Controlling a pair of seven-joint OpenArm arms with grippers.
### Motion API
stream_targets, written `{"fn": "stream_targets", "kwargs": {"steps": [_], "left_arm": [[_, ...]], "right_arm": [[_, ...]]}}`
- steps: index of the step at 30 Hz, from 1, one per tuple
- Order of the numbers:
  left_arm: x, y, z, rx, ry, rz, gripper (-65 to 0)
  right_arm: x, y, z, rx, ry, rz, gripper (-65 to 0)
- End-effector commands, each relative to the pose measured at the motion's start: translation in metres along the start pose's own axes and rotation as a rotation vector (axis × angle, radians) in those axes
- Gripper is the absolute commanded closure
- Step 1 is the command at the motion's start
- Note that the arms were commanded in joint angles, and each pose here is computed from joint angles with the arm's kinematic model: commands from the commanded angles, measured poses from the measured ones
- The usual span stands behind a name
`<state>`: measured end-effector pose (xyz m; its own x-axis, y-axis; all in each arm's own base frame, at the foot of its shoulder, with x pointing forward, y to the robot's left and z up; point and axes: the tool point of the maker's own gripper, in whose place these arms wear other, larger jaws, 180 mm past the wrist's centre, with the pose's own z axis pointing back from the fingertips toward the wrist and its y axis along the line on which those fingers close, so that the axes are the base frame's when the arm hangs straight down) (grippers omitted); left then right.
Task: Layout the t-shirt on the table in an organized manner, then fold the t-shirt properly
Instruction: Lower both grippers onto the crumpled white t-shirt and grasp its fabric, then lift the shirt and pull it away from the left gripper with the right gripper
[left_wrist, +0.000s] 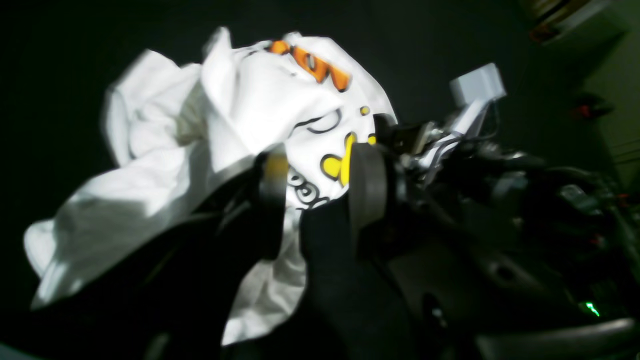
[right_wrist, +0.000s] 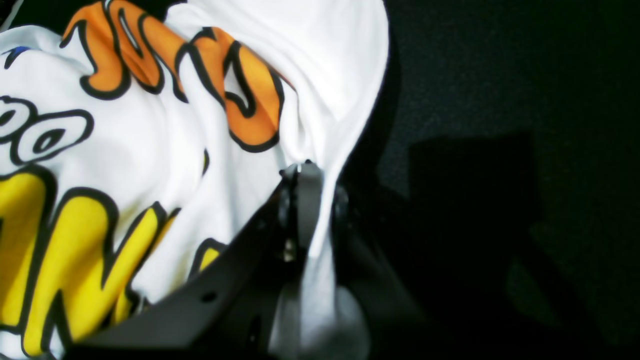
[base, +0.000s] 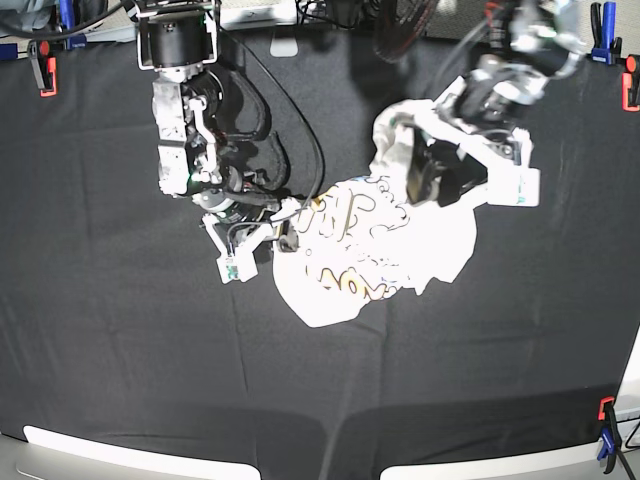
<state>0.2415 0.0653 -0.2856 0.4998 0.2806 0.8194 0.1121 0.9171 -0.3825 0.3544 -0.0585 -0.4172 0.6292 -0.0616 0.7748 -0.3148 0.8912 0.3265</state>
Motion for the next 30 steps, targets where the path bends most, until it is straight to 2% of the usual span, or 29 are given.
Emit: {"fn": "stream_targets", "kwargs": {"steps": [1, 4, 6, 8, 11, 13, 21, 25, 30], "left_arm": [[0.012, 0.007, 0.001, 0.060, -0.051, 0.000, -22.8], [0.012, 0.026, 0.002, 0.192, -0.060, 0.009, -25.1], [0.011, 0.029, 0.003, 0.221, -0.057, 0.029, -25.7], [0.007, 0.025, 0.002, 0.207, -0.038, 0.041, -25.6], [-0.002, 0.009, 0.000, 0.134, 0.002, 0.119, -25.6], [-0.004, 0.002, -0.001, 0.113, 0.008, 0.121, -25.7], [-0.024, 0.017, -0.009, 0.178, 0.033, 0.058, -25.7], [-0.052, 0.029, -0.019, 0.213, 0.085, 0.125, -25.6], [-0.042, 0.019, -0.025, 0.190, 0.053, 0.170, -25.6]], "right_arm": [[0.020, 0.004, -0.001, 0.015, -0.055, 0.012, 0.0], [0.020, 0.004, -0.001, 0.015, -0.055, 0.012, 0.0], [0.021, 0.004, -0.001, 0.015, -0.055, 0.012, 0.0], [0.021, 0.004, -0.001, 0.015, -0.056, 0.012, 0.0], [0.021, 0.004, -0.001, 0.015, -0.056, 0.012, 0.0], [0.021, 0.004, -0.001, 0.015, -0.056, 0.012, 0.0], [0.021, 0.004, -0.001, 0.015, -0.055, 0.012, 0.0], [0.021, 0.004, -0.001, 0.015, -0.055, 0.012, 0.0], [0.020, 0.010, -0.001, 0.050, -0.055, 0.031, 0.0]]}}
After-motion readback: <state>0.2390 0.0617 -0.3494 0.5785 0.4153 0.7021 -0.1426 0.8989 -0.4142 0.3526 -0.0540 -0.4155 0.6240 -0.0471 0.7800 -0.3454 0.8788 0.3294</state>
